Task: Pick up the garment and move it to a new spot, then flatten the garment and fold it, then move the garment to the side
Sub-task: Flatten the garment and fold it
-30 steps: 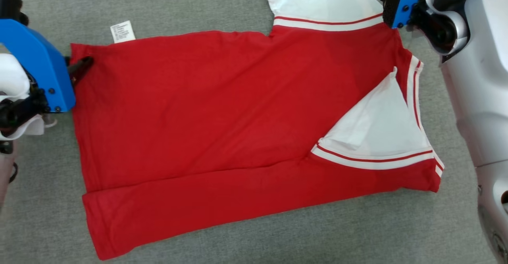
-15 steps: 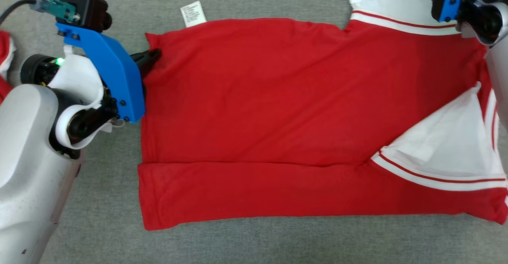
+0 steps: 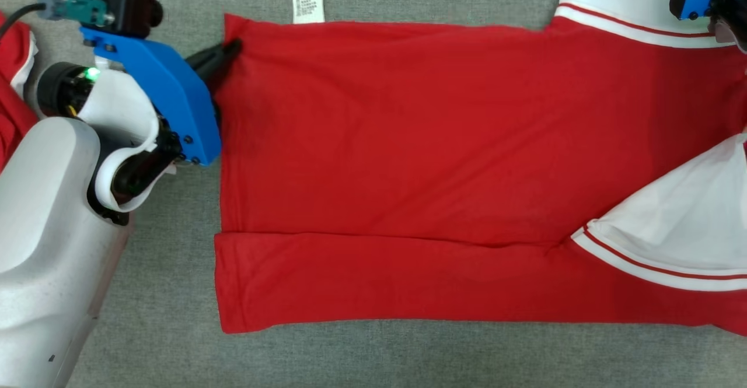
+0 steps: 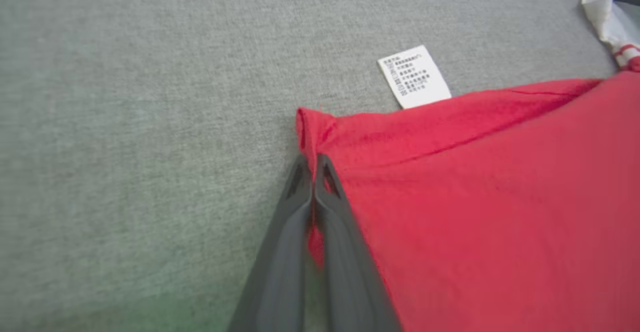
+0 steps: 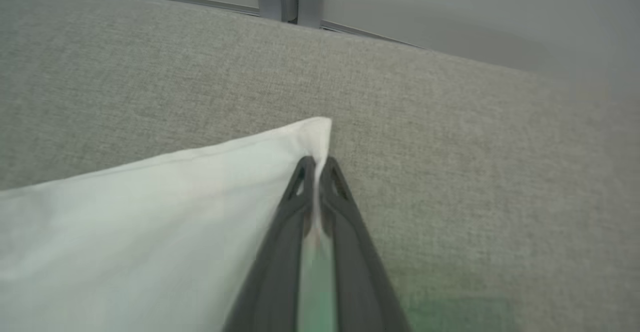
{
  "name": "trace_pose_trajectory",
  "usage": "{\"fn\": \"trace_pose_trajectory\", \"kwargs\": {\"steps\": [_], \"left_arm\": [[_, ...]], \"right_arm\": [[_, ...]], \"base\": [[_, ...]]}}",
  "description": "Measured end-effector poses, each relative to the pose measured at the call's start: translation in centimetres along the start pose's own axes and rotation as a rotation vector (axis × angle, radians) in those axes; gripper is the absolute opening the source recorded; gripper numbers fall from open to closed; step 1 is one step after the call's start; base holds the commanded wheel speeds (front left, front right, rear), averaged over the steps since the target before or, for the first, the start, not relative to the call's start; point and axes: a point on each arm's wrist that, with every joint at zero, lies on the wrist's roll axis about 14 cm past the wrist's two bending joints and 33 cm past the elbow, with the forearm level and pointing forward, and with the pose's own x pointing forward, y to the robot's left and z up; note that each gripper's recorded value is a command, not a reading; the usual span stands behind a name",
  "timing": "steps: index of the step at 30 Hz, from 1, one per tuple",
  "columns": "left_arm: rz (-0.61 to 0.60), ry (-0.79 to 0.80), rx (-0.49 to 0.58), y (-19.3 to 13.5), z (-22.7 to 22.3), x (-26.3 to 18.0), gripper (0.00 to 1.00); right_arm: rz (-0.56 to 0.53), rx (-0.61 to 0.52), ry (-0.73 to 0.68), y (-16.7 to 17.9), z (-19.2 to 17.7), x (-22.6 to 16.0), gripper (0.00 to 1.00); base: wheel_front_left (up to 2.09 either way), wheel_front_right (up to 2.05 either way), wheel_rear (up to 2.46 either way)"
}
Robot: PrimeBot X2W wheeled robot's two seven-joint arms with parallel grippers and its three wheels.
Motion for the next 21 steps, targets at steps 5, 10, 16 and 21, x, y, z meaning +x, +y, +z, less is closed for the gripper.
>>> {"fn": "trace_pose_trajectory", "kwargs": {"steps": [5,10,16,21], "left_arm": [[0.06,-0.12,-0.023,1.1,1.8,-0.1,0.0],[0.057,-0.239,-0.078,0.5,2.9,-1.1,0.0],[0.026,-0.38,-0.111,-1.0,3.5,-2.9,0.0],[0.015,-0.462,-0.102,-2.1,3.1,-4.5,0.0]], "right_arm": [[-0.007,0.023,-0.14,-0.7,2.7,-1.5,0.0],[-0.029,0.038,-0.258,-2.2,4.3,-4.2,0.0],[-0.021,0.042,-0.319,-3.0,3.4,-7.7,0.0],[0.013,0.052,-0.362,-2.9,1.9,-10.5,0.0]], "base": [[0.0,0.0,0.0],[0.0,0.0,0.0],[0.0,0.0,0.0],[0.0,0.0,0.0]]}}
